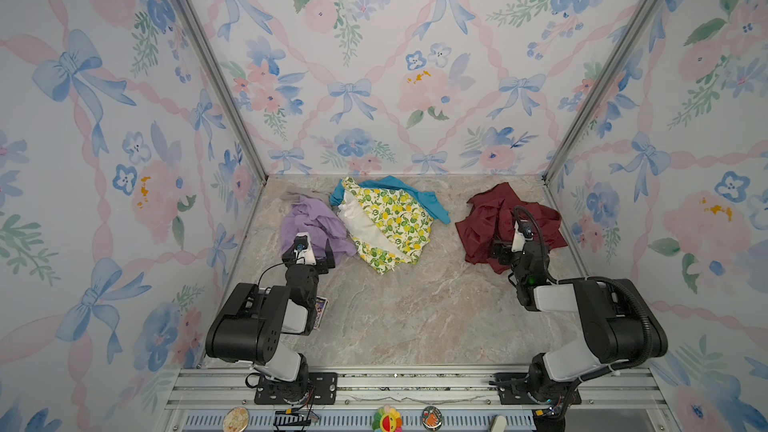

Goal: Pick out a specific cloth from the pile

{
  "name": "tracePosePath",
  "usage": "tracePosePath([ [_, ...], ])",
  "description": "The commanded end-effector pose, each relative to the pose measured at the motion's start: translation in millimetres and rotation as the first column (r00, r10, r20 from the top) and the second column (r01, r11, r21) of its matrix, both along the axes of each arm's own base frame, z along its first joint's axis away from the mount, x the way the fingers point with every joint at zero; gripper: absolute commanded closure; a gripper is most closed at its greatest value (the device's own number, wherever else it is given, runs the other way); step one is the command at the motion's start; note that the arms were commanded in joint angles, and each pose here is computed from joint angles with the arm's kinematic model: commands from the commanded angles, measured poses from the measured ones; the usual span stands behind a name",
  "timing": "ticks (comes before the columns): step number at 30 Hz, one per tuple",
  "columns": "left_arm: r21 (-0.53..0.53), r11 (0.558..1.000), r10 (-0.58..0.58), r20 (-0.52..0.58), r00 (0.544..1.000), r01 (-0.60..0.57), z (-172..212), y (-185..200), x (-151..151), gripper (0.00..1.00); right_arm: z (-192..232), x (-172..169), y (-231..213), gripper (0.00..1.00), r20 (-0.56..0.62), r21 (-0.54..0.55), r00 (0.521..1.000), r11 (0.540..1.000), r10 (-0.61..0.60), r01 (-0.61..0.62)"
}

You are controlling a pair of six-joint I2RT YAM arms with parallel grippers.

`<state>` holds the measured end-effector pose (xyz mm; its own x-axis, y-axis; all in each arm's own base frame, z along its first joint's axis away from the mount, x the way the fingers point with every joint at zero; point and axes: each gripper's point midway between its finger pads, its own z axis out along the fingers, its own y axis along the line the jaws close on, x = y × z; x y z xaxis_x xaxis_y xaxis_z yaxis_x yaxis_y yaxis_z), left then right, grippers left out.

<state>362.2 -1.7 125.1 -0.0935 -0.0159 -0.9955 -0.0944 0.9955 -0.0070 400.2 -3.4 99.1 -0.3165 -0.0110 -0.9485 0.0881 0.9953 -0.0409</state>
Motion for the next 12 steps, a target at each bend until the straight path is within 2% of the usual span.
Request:
tracePosePath([
  [1,0.021,1.000,0.005,0.014,1.000,-0.005,4.2,-0.1,3.4,0.02,-1.5,-1.2,2.1,0.03,-0.011,-0.010,1.000,1.000,0.005,-0.005],
  [12,0.022,1.000,0.006,0.013,1.000,-0.006,4.0,-0.2,3.4,0.02,-2.2,-0.6,2.1,0.03,-0.015,0.004,1.000,1.000,0.017,-0.017],
])
